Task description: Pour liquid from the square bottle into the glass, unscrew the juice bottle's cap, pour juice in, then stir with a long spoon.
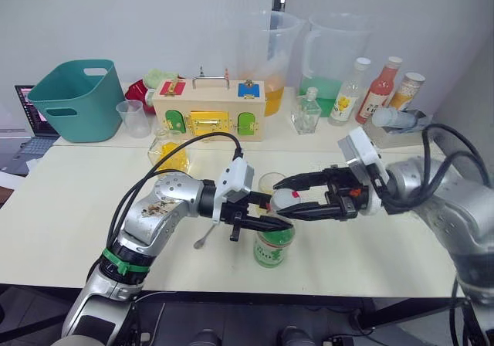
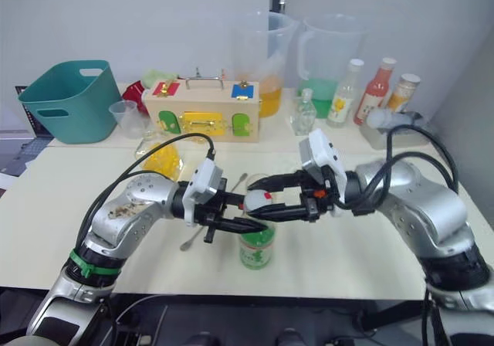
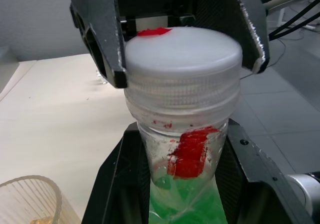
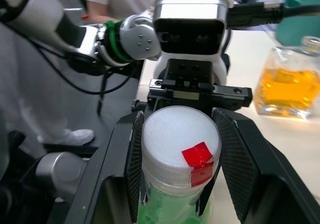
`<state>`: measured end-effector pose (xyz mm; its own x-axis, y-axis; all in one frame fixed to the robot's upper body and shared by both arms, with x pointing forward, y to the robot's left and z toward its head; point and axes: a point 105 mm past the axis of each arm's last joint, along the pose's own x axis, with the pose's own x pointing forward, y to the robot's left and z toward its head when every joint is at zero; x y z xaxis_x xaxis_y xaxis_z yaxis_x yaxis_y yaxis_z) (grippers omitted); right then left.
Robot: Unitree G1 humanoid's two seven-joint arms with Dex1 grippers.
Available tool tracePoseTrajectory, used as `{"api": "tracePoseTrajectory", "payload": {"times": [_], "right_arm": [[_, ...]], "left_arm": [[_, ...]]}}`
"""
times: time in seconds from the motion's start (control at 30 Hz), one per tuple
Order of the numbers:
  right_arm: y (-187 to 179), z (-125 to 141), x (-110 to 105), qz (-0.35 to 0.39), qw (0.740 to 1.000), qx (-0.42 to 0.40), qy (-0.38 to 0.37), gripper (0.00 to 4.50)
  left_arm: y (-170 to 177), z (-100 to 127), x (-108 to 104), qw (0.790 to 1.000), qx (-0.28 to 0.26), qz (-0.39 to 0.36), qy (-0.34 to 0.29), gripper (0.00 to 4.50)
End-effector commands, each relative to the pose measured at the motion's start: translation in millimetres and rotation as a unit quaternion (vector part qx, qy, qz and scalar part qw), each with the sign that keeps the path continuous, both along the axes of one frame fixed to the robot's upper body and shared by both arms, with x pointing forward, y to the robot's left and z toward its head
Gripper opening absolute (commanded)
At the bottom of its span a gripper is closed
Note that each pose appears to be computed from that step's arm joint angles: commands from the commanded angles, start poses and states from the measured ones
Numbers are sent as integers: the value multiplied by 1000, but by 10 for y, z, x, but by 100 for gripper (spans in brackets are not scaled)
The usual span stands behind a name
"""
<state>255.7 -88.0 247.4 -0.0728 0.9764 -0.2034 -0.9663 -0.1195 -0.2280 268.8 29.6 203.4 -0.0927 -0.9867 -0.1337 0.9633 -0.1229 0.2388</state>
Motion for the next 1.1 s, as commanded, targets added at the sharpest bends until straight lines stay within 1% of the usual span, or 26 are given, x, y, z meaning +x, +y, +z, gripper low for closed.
{"api": "tracePoseTrajectory", "payload": {"times": [0.03, 0.07, 0.13, 0.17, 0.27, 0.3, 0.4, 0.5, 0.57, 0.63, 0.7, 0.83, 0.9, 0.97, 1.1], "right_arm": [[50, -54, 5, 58, 996, -60, -1, 166], [69, -26, 8, 71, 995, -70, -4, 166], [53, 31, 9, 80, 994, -79, -3, 275], [17, 54, 19, 73, 994, -83, -1, 300], [-77, 85, 37, 51, 994, -95, -7, 399], [-146, 148, 58, 19, 997, -78, -12, 436], [-248, 240, 72, -29, 998, -53, -20, 437], [-337, 292, -31, -102, 994, -1, -25, 437], [-343, 301, -77, -135, 990, 24, -25, 437], [-294, 254, -146, -176, 983, 47, -25, 437], [-252, 180, -218, -203, 977, 54, -19, 437], [-229, 162, -259, -218, 974, 58, -11, 437], [-105, 27, -306, -267, 959, 92, 3, 437], [-34, -24, -320, -305, 945, 118, 7, 437], [39, -34, -307, -328, 936, 129, 5, 437]], "left_arm": [[55, 20, 20, 1000, 5, 29, -10, 119], [62, 20, 12, 999, 6, 32, -11, 119], [66, 15, -1, 999, 6, 34, -9, 119], [65, 10, 2, 999, 6, 36, -8, 119], [64, 1, 15, 999, 6, 43, -9, 119], [79, -1, 30, 999, 6, 47, -9, 119], [102, -5, 44, 999, 7, 52, -10, 119], [109, -22, 51, 999, 7, 47, -5, 119], [101, -27, 52, 999, 7, 43, -3, 119], [74, -31, 63, 999, 5, 35, -1, 119], [50, -32, 84, 999, 3, 32, -2, 119], [44, -34, 96, 1000, 2, 30, -3, 119], [-17, -32, 95, 1000, 0, 10, 3, 119], [-45, -41, 88, 1000, 1, -3, 8, 119], [-53, -48, 96, 1000, 3, -8, 8, 119]]}}
